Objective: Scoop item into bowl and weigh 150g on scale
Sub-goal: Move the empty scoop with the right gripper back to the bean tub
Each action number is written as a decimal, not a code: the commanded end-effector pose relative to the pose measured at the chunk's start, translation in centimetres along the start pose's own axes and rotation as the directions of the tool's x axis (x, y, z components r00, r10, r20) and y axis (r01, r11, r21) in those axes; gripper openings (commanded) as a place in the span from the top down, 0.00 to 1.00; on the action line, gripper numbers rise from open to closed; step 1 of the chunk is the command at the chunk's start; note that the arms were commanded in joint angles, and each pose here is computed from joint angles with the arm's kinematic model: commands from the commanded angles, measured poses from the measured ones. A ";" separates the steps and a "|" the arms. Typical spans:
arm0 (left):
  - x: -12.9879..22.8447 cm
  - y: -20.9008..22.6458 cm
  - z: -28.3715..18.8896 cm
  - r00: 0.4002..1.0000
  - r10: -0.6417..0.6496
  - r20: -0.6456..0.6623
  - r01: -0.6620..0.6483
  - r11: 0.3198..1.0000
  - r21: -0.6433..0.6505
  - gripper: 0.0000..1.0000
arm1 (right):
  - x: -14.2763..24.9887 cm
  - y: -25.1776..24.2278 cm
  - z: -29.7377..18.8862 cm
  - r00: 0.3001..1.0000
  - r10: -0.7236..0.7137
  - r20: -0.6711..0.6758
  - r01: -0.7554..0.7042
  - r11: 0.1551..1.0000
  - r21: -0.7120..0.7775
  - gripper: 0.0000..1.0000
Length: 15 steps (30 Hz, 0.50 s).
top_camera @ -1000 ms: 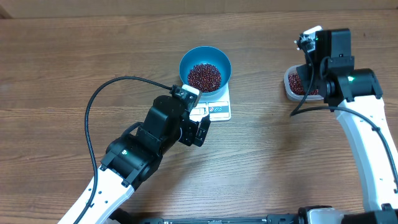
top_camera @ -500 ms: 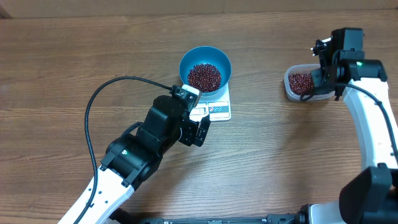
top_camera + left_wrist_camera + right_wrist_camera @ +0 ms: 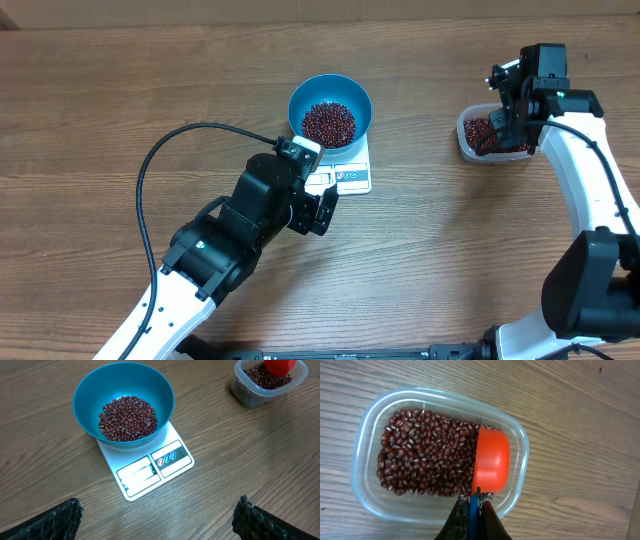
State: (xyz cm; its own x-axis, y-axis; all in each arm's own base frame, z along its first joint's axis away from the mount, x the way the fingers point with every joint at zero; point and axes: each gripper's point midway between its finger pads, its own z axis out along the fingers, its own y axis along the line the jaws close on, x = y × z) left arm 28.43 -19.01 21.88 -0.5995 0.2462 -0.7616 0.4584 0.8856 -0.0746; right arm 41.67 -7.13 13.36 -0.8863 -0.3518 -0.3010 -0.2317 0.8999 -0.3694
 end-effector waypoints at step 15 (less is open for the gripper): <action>0.2 0.2 0.1 1.000 0.020 -0.003 -0.020 1.000 -0.005 0.00 | 0.9 4.6 2.4 0.998 -0.052 -0.033 0.043 0.972 -0.233 0.96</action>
State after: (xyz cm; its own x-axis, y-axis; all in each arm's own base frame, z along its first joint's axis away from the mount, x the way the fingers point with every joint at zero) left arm 28.43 -19.01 21.88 -0.5995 0.2462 -0.7616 0.4584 0.8856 -0.0746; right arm 40.67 -5.32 9.98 -0.8922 -0.3901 -0.2277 -0.3332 0.9087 -0.2512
